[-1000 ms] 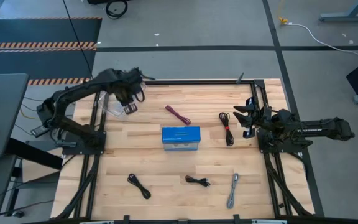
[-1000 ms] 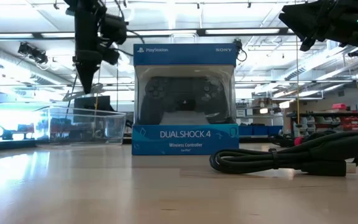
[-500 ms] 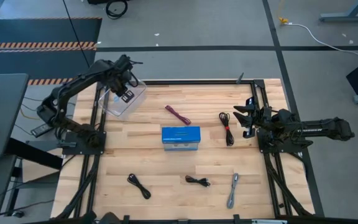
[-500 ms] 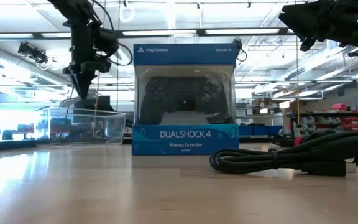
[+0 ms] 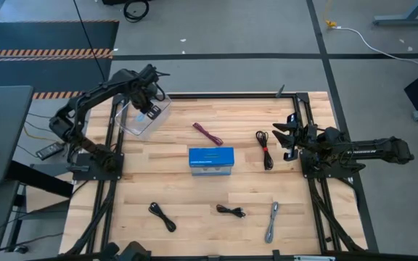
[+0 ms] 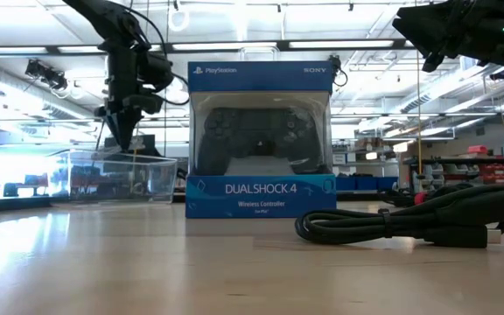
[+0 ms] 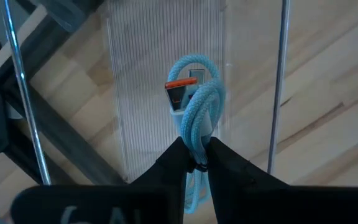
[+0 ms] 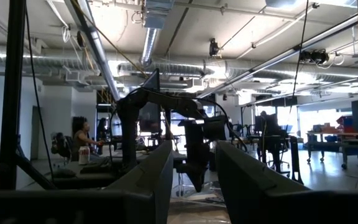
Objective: Pick and place USB-C Cables
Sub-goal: Put the blue charger cable into the transparent bin, then put the bottom left black charger cable into the transparent bin
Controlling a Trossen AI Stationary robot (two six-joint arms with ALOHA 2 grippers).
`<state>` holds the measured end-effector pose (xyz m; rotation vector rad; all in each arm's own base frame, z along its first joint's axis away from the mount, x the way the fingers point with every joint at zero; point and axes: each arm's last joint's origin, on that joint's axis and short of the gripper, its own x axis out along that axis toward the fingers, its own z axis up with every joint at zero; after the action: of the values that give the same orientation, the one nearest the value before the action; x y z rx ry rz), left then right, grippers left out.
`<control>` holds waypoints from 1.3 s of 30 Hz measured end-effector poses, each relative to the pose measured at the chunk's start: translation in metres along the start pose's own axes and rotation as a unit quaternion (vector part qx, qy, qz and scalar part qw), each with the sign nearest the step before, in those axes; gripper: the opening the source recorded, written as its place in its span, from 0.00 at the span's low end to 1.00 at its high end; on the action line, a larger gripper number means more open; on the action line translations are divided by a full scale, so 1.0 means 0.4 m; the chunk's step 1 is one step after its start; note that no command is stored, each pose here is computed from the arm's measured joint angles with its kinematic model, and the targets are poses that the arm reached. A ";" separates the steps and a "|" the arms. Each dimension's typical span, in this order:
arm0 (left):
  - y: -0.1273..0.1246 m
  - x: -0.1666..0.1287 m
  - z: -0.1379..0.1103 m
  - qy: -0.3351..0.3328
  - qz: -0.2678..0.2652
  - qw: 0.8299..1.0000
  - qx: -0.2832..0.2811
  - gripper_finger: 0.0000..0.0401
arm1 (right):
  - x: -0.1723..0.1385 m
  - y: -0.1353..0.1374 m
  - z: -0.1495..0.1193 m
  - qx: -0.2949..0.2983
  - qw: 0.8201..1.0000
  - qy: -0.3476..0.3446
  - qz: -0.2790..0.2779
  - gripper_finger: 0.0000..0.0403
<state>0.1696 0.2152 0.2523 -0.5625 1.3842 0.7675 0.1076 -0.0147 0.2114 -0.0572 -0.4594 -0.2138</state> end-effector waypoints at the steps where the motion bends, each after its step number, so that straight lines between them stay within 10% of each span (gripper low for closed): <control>1: 0.000 0.001 0.001 0.001 0.000 1.000 0.000 0.14 | 0.000 0.000 0.000 0.000 1.000 0.000 0.000 0.32; 23: -0.011 0.000 -0.003 0.008 -0.001 0.999 0.040 0.39 | 0.000 0.000 -0.005 0.013 1.000 0.011 0.000 0.32; 39: -0.198 -0.133 -0.101 -0.073 -0.055 0.970 0.224 0.39 | 0.000 0.000 -0.011 0.011 1.000 0.022 0.000 0.32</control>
<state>0.2027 0.1258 0.2931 -0.2194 1.3225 0.3791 0.1094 -0.0150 0.2074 -0.0317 -0.4177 -0.2089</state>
